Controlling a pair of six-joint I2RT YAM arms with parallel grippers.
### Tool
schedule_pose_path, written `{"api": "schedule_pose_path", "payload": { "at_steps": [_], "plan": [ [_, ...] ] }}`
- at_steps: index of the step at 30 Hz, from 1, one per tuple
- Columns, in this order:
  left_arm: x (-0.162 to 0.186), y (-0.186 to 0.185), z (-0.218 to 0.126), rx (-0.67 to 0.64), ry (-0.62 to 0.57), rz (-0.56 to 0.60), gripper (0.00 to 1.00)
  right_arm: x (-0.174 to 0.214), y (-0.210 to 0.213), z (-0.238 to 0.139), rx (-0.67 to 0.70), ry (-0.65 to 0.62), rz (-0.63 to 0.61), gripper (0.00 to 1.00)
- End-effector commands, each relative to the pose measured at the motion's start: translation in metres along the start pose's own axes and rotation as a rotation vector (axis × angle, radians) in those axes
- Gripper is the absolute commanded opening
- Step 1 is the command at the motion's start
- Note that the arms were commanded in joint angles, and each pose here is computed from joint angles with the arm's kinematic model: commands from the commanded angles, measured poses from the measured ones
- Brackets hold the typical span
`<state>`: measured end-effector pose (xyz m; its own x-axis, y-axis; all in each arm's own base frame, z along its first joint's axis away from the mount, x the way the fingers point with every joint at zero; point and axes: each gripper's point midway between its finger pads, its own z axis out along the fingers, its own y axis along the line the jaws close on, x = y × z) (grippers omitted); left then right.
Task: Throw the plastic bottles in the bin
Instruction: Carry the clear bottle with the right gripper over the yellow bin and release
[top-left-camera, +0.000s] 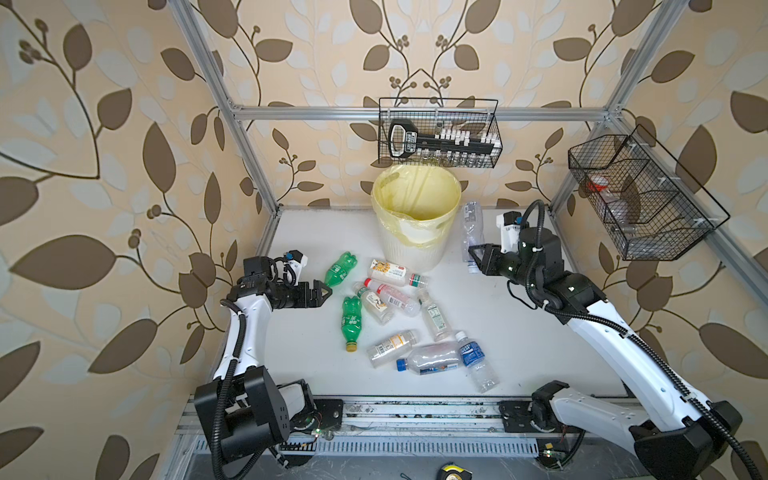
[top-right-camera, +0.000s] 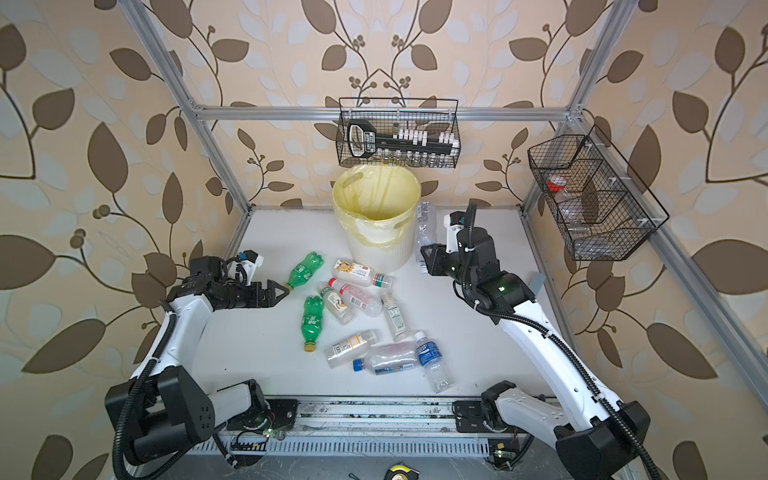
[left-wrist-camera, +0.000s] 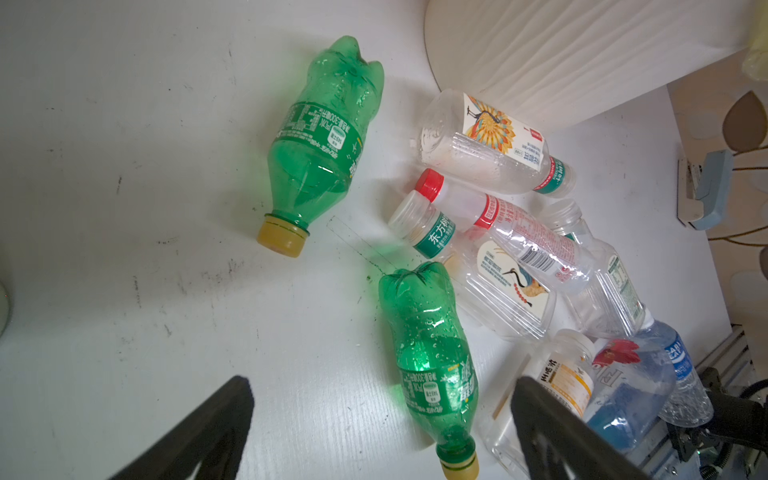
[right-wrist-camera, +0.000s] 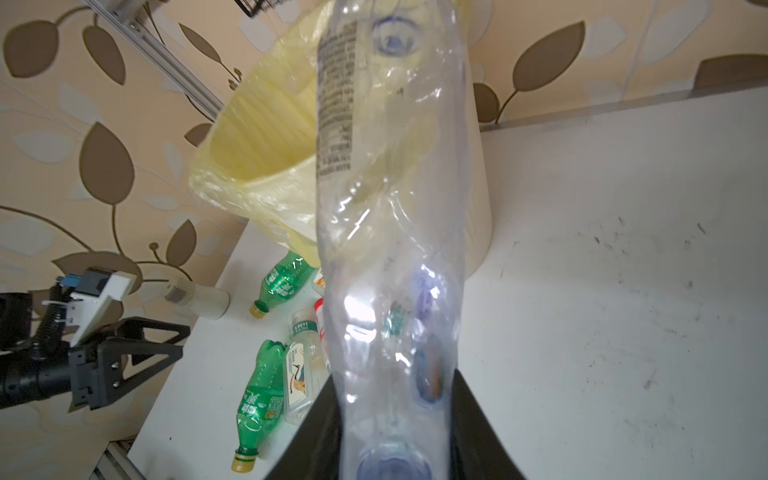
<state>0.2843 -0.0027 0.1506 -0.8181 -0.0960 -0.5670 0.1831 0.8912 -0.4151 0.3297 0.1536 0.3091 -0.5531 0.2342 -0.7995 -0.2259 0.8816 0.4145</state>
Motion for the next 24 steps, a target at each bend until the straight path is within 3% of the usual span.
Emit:
{"api": "schedule_pose_path", "payload": {
  "at_steps": [1, 12, 16, 24],
  "plan": [
    [-0.011, -0.009, -0.01, 0.029, -0.033, 0.035, 0.99, -0.02, 0.011, -0.01, -0.024, -0.028, -0.025, 0.36],
    [-0.012, -0.006, -0.013, 0.03, -0.044, 0.023, 0.99, -0.04, 0.017, -0.02, -0.027, -0.095, -0.073, 0.37],
    [-0.012, -0.008, -0.014, 0.04, -0.048, 0.021, 0.99, -0.068, 0.03, -0.023, -0.043, -0.144, -0.085, 0.37],
    [-0.013, -0.005, -0.016, 0.031, -0.053, 0.016, 0.99, -0.131, 0.073, 0.019, -0.167, -0.207, -0.035, 0.36]
  ]
}}
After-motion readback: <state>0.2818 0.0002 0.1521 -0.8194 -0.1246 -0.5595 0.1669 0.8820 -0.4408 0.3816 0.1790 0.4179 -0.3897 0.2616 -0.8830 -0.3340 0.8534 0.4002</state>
